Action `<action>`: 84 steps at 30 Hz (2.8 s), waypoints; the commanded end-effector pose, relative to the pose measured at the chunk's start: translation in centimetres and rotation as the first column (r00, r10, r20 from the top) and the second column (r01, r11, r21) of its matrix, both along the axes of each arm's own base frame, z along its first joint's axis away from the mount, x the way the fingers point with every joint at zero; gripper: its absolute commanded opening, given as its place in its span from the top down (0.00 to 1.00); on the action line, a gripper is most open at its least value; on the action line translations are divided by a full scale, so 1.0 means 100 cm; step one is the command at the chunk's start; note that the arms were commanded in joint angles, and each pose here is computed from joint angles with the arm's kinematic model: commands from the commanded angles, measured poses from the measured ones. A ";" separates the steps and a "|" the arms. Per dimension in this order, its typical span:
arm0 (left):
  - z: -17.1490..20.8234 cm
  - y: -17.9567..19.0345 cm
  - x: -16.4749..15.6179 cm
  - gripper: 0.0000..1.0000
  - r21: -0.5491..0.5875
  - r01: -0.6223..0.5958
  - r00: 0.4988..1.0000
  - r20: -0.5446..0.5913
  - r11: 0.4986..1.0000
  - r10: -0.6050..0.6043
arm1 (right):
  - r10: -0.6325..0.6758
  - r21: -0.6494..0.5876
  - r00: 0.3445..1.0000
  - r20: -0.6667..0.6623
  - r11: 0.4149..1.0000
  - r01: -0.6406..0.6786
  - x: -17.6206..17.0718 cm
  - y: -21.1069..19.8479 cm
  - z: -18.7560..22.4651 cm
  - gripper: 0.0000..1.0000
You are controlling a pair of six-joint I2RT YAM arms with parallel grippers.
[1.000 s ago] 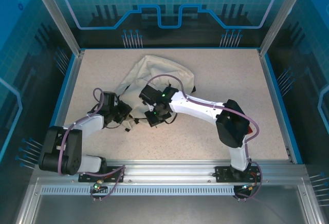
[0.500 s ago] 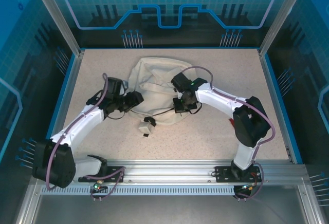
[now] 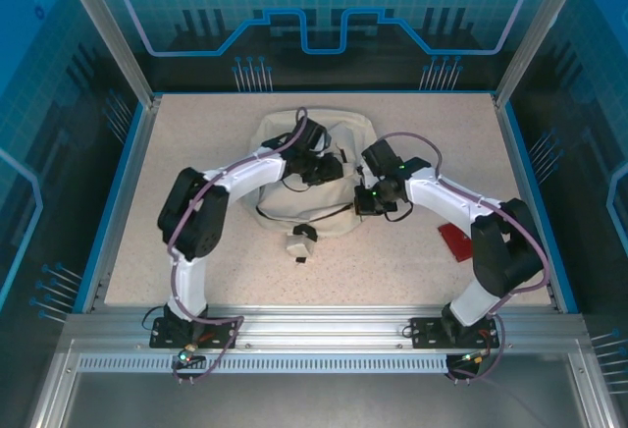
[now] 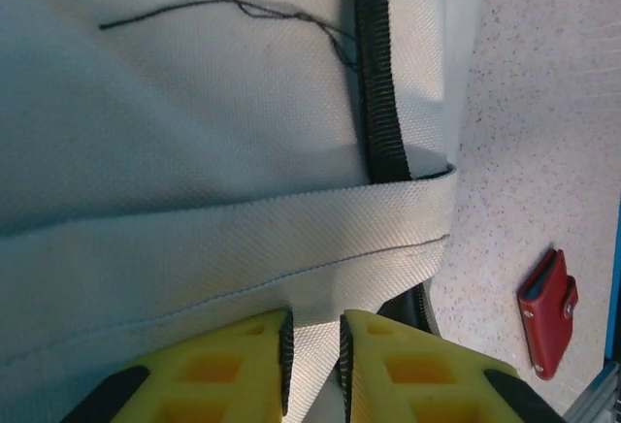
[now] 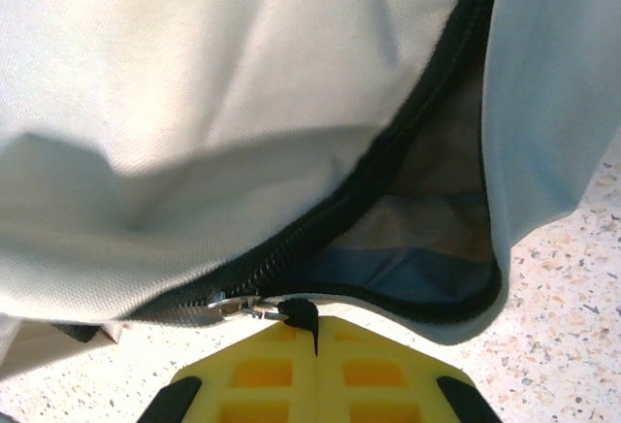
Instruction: Pack the student bag
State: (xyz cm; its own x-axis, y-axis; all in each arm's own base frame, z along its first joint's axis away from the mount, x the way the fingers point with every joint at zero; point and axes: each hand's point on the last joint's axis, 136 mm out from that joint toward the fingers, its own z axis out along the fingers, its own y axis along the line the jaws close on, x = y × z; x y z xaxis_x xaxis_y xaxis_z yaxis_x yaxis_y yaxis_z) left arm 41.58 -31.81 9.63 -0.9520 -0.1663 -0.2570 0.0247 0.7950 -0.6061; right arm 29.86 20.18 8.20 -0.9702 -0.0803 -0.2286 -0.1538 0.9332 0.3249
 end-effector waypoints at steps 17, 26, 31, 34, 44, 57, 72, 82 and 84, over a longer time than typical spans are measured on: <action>-0.086 0.000 0.010 0.94 0.221 -0.189 0.959 -0.166 0.957 0.228 | 0.114 0.144 0.991 -0.073 0.984 -0.103 -0.038 0.040 -0.004 1.00; -0.102 0.008 0.008 0.97 0.241 -0.232 0.938 -0.201 0.942 0.283 | 0.163 0.230 0.983 -0.086 0.963 -0.140 -0.067 0.057 -0.006 1.00; -0.104 0.010 0.011 0.97 0.239 -0.247 0.933 -0.204 0.939 0.298 | 0.164 0.194 0.980 -0.110 0.971 -0.141 -0.085 0.054 -0.016 1.00; -0.098 0.006 0.012 0.97 0.216 -0.236 0.940 -0.199 0.948 0.279 | 0.112 0.171 0.991 -0.074 0.980 -0.099 -0.072 0.040 -0.007 1.00; 0.006 -0.010 0.015 0.63 -0.047 -0.126 0.986 -0.119 0.991 0.120 | 0.107 0.130 0.994 0.017 0.986 -0.108 -0.038 0.031 0.020 1.00; 0.005 0.110 -0.090 0.40 0.074 -0.370 0.906 -0.191 0.926 0.377 | 0.148 0.050 0.989 0.028 0.988 -0.149 -0.032 0.030 0.029 1.00; -0.025 0.104 -0.141 0.31 -0.072 -0.536 0.821 -0.278 0.841 0.499 | 0.237 -0.107 0.970 -0.046 0.965 -0.241 -0.043 0.032 0.010 1.00; -0.036 0.097 -0.108 0.43 -0.079 -0.558 0.819 -0.212 0.826 0.533 | 0.269 -0.186 0.962 -0.035 0.944 -0.271 -0.042 0.032 -0.006 0.74; -0.038 0.099 -0.109 0.47 -0.069 -0.561 0.817 -0.208 0.825 0.538 | 0.280 -0.205 0.960 -0.028 0.938 -0.279 -0.043 0.033 -0.010 0.65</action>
State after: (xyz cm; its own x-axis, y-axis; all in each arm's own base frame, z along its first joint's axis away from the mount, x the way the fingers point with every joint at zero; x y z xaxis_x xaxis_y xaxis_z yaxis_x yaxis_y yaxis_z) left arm 29.12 -21.64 4.75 -0.7363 -0.6766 0.0053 -0.5331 0.5754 -0.6203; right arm 25.58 23.24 7.34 -0.9192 -0.3561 -0.1681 -0.3832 0.9074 0.1727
